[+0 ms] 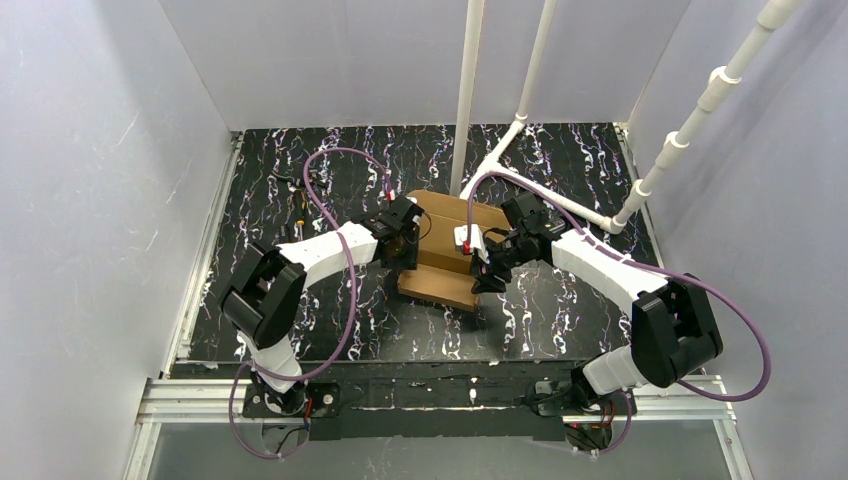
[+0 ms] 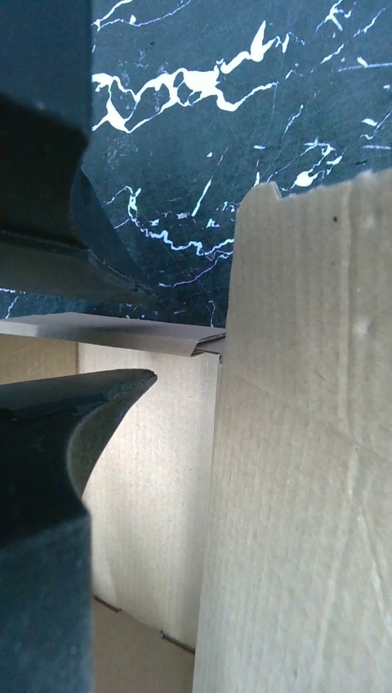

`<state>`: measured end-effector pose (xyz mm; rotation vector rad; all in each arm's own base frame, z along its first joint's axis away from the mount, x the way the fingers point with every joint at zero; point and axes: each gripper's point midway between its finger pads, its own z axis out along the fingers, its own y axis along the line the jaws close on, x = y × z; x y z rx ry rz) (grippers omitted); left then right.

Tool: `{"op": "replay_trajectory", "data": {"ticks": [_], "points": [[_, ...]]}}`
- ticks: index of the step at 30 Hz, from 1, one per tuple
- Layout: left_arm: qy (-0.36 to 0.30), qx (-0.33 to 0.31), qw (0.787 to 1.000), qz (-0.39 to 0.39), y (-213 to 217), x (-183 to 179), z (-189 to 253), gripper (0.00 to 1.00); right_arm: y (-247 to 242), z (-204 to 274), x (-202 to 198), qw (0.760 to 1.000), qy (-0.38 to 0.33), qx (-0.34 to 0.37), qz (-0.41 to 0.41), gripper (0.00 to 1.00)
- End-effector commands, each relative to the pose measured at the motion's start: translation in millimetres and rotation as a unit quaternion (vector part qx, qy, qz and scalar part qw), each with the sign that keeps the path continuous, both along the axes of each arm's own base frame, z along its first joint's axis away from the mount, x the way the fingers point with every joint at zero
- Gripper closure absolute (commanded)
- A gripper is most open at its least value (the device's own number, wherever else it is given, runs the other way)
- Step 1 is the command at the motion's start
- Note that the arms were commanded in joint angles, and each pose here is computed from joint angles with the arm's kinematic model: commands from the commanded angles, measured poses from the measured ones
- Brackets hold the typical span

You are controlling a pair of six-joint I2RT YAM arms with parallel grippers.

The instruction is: Fold the paper box

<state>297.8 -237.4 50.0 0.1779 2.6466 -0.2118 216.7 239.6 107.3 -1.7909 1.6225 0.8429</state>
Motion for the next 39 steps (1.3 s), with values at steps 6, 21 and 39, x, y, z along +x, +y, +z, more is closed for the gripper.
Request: {"op": "replay_trajectory", "data": {"ticks": [6, 21, 39], "points": [[-0.002, 0.027, 1.0, -0.007, 6.8, 3.4, -5.6, 1.0, 3.9, 10.0, 2.4, 1.0, -0.007, 0.017, 0.002, 0.42], [-0.07, -0.041, 0.997, 0.003, 27.5, -22.3, 72.7, 0.44, 4.8, 11.1, -5.0, 1.0, 0.001, 0.023, 0.021, 0.41], [-0.027, -0.301, 0.953, 0.0, 16.3, -93.5, 36.3, 0.98, 89.0, -8.0, -22.7, 0.991, -0.032, -0.064, 0.112, 0.43]]}}
